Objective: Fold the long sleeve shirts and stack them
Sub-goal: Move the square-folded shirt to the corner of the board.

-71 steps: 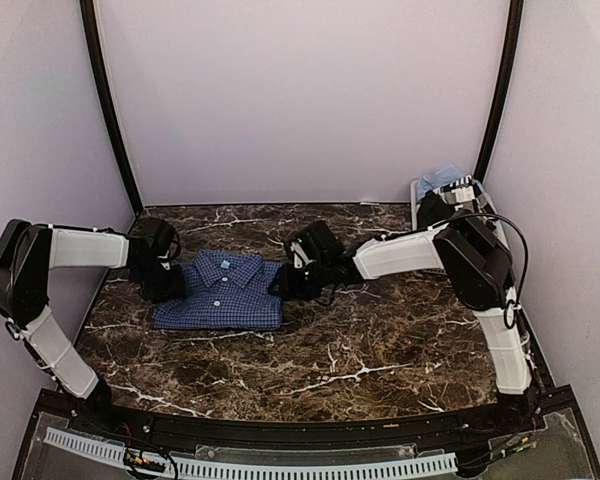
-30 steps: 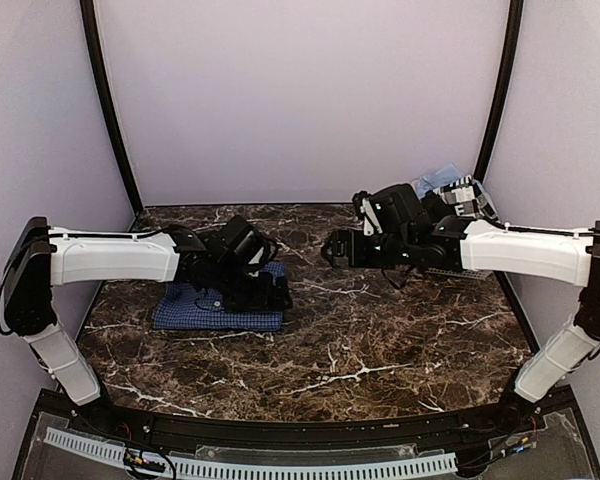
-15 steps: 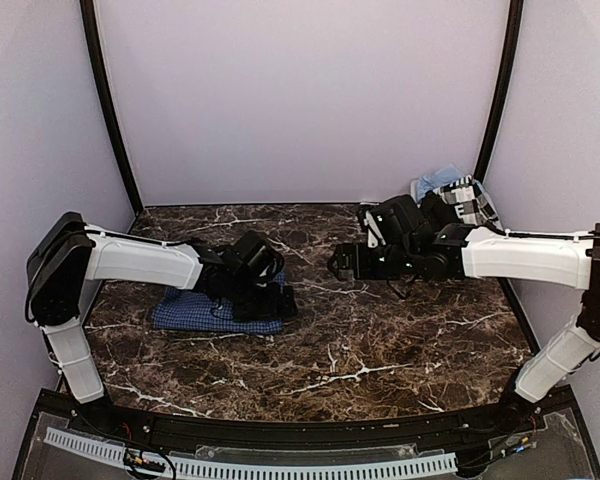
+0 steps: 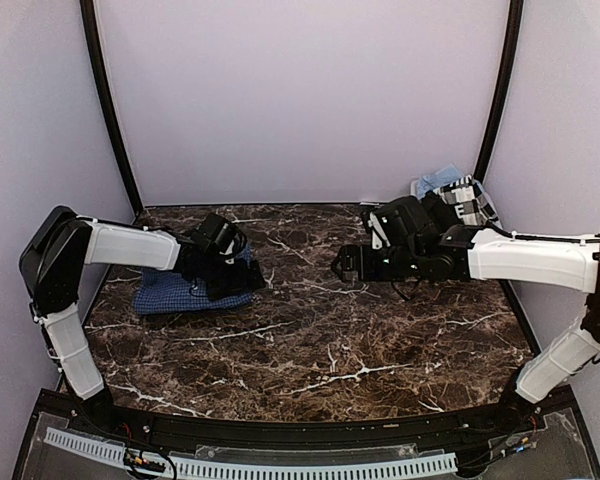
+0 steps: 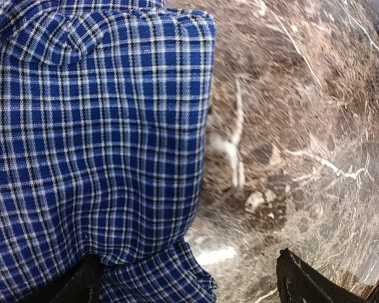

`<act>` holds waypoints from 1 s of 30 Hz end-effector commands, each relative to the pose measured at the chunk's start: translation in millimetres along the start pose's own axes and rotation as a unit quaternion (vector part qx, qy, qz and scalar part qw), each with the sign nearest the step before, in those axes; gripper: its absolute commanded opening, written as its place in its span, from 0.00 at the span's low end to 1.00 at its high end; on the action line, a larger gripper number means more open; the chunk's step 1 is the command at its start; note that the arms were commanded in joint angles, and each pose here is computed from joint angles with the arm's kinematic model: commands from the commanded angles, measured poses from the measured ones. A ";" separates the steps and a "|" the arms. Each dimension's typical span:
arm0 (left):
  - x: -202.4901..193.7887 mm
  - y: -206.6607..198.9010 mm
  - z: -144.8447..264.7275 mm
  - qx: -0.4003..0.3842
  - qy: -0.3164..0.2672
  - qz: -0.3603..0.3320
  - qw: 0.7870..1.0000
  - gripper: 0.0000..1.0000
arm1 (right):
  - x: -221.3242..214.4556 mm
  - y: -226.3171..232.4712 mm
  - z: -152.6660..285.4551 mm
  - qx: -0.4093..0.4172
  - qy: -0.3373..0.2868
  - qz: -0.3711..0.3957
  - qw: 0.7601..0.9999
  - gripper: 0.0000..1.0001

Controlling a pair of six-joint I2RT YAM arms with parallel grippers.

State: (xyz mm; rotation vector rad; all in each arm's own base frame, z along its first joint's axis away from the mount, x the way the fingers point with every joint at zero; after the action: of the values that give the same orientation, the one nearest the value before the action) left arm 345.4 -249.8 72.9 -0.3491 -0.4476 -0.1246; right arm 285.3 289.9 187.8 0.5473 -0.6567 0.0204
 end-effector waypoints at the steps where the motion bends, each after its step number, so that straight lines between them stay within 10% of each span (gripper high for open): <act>1: -15.9 50.1 -0.7 0.030 0.048 -0.001 0.998 0.95 | 1.4 -2.9 6.1 -0.003 -0.007 -0.005 1.000 0.98; 11: -9.6 125.9 21.5 0.035 0.089 -0.009 0.995 0.96 | -4.6 -6.5 4.8 -0.003 0.001 0.000 1.000 0.99; 30: 59.8 147.1 59.3 0.061 0.041 -0.029 0.997 0.97 | -3.7 -16.0 16.7 -0.007 -0.012 0.000 1.000 0.99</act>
State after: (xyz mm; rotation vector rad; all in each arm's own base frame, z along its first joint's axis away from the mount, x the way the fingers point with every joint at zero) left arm 402.8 -96.3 94.6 -0.2157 -0.3860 -0.1502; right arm 271.8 272.6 177.0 0.5221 -0.6349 0.0231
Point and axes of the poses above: each gripper's point midway between its finger pads, its own z axis back along the fingers, its own y axis along the line the jaws close on, x = y × z, the point moved 3 cm from there along z, back along the fingers, and after that the axes turned 12 degrees about -z, right-handed, at the moved point
